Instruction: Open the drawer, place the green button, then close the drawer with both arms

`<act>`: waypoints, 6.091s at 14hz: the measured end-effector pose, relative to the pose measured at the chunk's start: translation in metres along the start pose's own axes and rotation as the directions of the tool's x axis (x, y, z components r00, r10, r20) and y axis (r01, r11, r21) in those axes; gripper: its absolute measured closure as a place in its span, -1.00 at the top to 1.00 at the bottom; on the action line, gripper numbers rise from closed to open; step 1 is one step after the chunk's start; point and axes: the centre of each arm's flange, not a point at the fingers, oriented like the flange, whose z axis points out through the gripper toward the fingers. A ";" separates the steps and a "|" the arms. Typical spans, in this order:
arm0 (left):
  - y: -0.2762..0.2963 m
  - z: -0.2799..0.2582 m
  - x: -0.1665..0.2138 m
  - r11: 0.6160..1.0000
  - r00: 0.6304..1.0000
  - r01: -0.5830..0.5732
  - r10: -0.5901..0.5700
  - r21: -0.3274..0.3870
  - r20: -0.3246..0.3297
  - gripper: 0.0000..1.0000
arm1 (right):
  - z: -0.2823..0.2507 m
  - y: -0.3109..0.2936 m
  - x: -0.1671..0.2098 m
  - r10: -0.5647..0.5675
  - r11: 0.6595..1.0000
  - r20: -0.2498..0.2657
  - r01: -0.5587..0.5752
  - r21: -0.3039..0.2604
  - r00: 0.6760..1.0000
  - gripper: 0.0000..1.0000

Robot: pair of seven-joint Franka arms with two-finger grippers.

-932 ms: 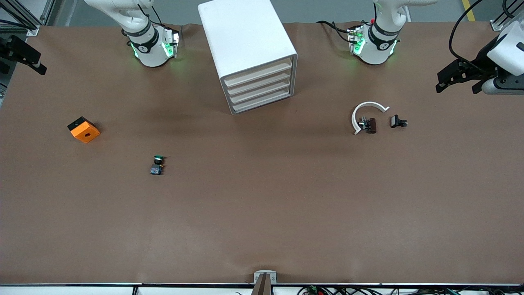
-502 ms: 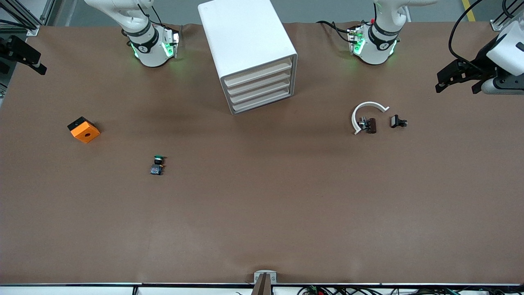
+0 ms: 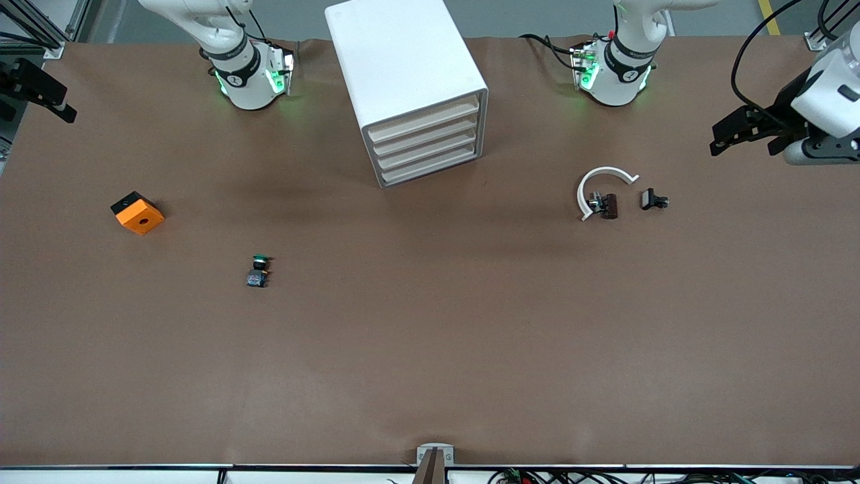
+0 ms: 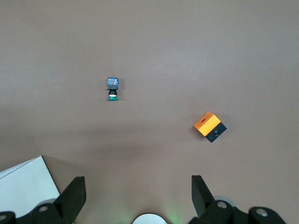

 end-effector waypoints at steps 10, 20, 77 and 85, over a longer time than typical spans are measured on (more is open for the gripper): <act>0.040 0.116 0.054 1.000 0.981 0.000 -0.005 0.024 0.192 1.00 | 0.000 -0.005 0.000 -0.011 1.000 -0.001 0.011 -0.002 1.000 1.00; 0.175 0.213 0.068 0.957 0.937 0.277 -0.288 0.085 0.196 1.00 | -0.009 -0.014 0.000 -0.027 1.000 -0.021 0.026 -0.008 0.999 1.00; 0.390 0.485 -0.060 -0.013 -0.033 0.348 -0.999 0.938 -0.002 -0.45 | 0.503 -0.122 0.094 0.173 0.985 -0.101 -0.173 0.010 0.980 1.00; 0.388 0.489 -0.058 -0.060 -0.059 0.345 -0.997 0.937 -0.042 -0.72 | 0.505 -0.120 0.092 0.175 0.984 -0.090 -0.175 0.005 0.980 0.76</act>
